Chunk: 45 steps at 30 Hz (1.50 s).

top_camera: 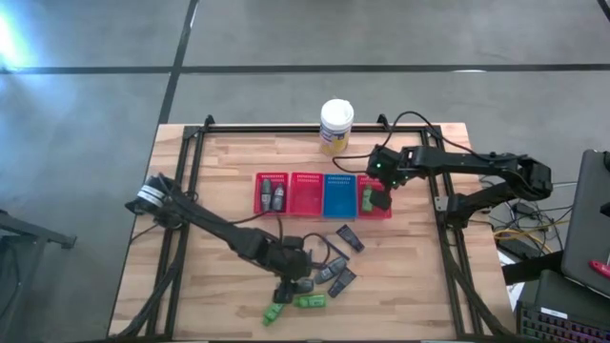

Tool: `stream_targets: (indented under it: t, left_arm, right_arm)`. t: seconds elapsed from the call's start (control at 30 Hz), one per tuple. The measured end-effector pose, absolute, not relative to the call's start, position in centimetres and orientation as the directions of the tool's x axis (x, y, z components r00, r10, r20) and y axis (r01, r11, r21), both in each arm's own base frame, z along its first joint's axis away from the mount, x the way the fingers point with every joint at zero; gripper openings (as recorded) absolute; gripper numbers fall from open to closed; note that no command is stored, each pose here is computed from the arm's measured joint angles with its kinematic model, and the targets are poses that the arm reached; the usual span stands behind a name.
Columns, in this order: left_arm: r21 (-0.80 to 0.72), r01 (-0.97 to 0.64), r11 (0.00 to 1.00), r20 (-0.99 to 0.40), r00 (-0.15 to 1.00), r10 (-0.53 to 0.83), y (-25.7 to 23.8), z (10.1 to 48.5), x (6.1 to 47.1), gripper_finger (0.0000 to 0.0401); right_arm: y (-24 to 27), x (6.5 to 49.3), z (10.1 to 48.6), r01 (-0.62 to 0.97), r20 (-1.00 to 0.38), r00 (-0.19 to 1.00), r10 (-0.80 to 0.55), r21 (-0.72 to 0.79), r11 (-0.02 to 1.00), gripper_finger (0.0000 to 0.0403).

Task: Pick & Place Travel size toiletries
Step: Put the black deodorant into the left red bin

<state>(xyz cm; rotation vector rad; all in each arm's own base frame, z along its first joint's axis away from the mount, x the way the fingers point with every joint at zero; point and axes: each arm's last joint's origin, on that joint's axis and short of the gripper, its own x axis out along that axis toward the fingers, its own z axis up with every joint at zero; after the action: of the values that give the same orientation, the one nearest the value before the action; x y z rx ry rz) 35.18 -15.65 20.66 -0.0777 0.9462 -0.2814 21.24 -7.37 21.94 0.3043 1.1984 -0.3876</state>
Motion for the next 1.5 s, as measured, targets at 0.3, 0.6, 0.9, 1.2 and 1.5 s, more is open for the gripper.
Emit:
stream_targets:
  t: [0.3,0.6,0.9,1.2,1.5]
  left_arm:
    - [-0.143,0.257,0.956,-0.788,0.556,-0.267,-15.7,20.7,35.2,0.0248]
    - [-0.183,0.282,0.942,-0.781,0.540,-0.313,-16.3,19.4,35.8,0.0248]
    - [-0.164,0.296,0.941,-0.792,0.530,-0.304,-16.2,19.0,35.6,0.0248]
    - [-0.192,0.242,0.951,-0.811,0.507,-0.292,-16.0,18.6,35.3,0.0248]
    - [-0.231,0.132,0.964,-0.854,0.447,-0.266,-15.4,19.2,33.9,0.0246]
  right_arm:
    - [-7.3,21.0,21.6,0.473,-0.946,0.298,-0.130,0.028,0.881,0.0359]
    - [-7.1,20.5,20.6,0.476,-0.956,0.267,-0.120,0.023,0.879,0.0359]
    - [-7.1,20.5,20.4,0.475,-0.957,0.264,-0.119,0.022,0.880,0.0359]
    - [-7.1,20.7,21.1,0.403,-0.946,0.310,-0.100,0.036,0.914,0.0359]
    - [-6.0,20.5,23.3,0.243,-0.895,0.446,-0.030,0.088,0.966,0.0359]
